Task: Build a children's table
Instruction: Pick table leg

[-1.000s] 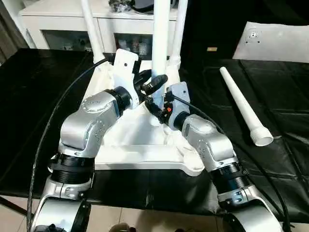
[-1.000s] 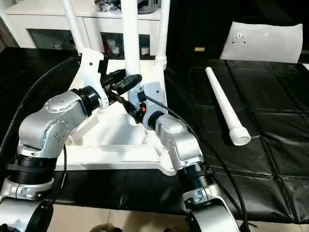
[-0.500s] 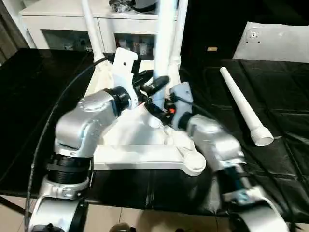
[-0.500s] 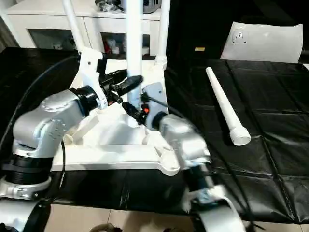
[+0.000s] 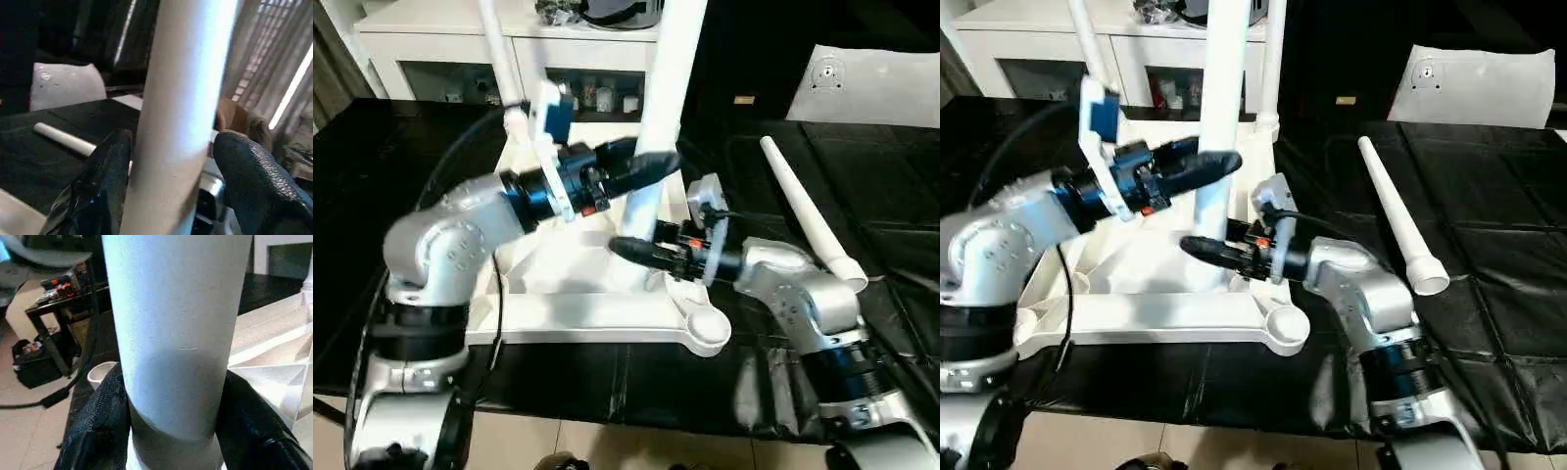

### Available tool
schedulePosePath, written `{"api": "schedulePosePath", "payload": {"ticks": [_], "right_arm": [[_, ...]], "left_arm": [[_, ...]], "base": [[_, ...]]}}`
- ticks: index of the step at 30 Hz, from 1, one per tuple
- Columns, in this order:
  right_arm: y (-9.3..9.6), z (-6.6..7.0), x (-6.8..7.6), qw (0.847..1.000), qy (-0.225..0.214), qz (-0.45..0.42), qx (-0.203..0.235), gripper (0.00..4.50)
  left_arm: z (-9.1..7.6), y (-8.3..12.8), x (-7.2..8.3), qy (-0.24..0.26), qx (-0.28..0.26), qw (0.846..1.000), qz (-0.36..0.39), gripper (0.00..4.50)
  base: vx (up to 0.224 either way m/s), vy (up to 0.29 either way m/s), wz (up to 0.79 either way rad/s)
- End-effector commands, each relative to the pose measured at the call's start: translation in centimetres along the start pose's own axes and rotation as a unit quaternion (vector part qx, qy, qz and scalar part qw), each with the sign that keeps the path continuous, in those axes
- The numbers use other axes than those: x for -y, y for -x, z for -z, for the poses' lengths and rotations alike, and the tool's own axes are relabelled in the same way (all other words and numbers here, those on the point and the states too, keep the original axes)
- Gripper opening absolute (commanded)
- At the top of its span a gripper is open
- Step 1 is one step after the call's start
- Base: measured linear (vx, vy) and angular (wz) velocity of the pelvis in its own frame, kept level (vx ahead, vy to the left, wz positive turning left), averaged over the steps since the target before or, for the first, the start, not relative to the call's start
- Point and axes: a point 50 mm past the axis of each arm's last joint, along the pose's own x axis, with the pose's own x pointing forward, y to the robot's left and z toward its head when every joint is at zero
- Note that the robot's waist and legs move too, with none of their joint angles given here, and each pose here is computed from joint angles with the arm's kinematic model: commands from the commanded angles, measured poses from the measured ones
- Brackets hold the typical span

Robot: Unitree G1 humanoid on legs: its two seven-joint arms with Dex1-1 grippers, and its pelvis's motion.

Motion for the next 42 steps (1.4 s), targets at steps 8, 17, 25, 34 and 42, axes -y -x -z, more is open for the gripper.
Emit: {"api": "schedulePosePath", "payload": {"ticks": [8, 17, 25, 34, 42], "right_arm": [[1.0, -1.3, -0.3, 0.999, -0.003, -0.046, -0.001, 1.93], [1.2, -0.9, -0.3, 0.998, 0.000, -0.050, -0.024, 1.93], [1.3, -0.9, -0.2, 0.998, 0.007, -0.045, -0.032, 1.93], [1.3, -1.6, 1.1, 1.000, 0.007, 0.019, -0.017, 2.63], [1.7, -2.8, 2.6, 0.994, 0.033, 0.092, 0.039, 3.18]], "left_arm": [[0.4, 0.2, -0.1, 0.003, -0.012, 1.000, 0.018, 2.64], [1.5, 0.0, 0.0, -0.019, -0.050, 0.998, 0.024, 1.88], [1.6, 0.1, 0.0, -0.009, -0.044, 0.998, 0.033, 1.79], [1.0, 0.6, -1.6, 0.033, 0.017, 0.999, -0.036, 1.79], [0.9, 1.4, -4.0, 0.069, 0.043, 0.985, -0.152, 1.77]], "base": [[0.000, 0.000, 0.00], [0.000, 0.000, 0.00], [0.000, 0.000, 0.00], [0.000, 0.000, 0.00], [0.000, 0.000, 0.00]]}}
